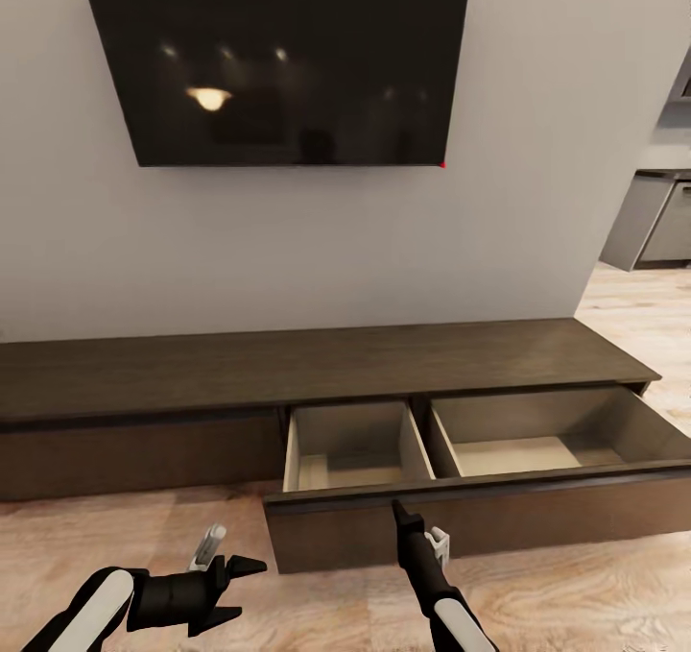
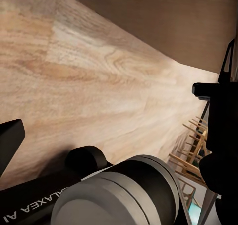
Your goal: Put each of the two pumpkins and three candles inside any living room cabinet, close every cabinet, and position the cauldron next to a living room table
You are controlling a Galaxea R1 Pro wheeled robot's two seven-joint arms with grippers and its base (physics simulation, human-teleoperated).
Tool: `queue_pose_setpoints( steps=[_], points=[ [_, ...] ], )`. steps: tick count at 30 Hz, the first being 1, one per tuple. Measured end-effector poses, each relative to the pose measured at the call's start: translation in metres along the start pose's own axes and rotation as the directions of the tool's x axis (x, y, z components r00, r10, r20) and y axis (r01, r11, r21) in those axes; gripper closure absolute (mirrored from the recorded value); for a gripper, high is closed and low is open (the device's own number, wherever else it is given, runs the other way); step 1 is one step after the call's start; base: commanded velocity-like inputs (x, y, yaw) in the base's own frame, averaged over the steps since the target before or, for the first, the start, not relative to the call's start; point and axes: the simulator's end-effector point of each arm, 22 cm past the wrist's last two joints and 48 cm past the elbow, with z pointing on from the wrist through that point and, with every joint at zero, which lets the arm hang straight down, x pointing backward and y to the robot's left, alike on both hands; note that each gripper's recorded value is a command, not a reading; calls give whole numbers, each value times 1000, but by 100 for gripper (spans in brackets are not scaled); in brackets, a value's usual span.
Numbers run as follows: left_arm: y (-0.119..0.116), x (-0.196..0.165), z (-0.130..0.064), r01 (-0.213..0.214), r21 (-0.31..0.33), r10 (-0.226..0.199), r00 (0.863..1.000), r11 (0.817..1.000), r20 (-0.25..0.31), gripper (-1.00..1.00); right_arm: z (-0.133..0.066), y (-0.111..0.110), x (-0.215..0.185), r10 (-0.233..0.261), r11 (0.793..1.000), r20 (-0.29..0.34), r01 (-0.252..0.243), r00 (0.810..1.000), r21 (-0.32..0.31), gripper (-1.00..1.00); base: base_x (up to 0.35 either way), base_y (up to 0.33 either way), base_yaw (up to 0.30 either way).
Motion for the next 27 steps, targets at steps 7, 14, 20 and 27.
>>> queue_pose_setpoints(
  steps=[7, 14, 20, 27],
  points=[
    [0, 0, 0, 0, 0, 0, 1000, 1000, 0, -100, 0, 0, 0, 0, 1000, 1, 0, 1000, 0, 100, -26, 0, 0],
    [0, 0, 0, 0, 0, 0, 1000, 1000, 0, -100, 0, 0, 0, 1, 1000, 1, -1, 1000, 0, 100, -49, 0, 0],
    [0, 0, 0, 0, 0, 0, 1000, 1000, 0, -100, 0, 0, 0, 0, 1000, 1, 0, 1000, 0, 100, -19, 0, 0],
    [0, 0, 0, 0, 0, 0, 1000, 1000, 0, -100, 0, 0, -1, 1, 1000, 3, -1, 1000, 0, 100, -53, 0, 0]
  ],
)
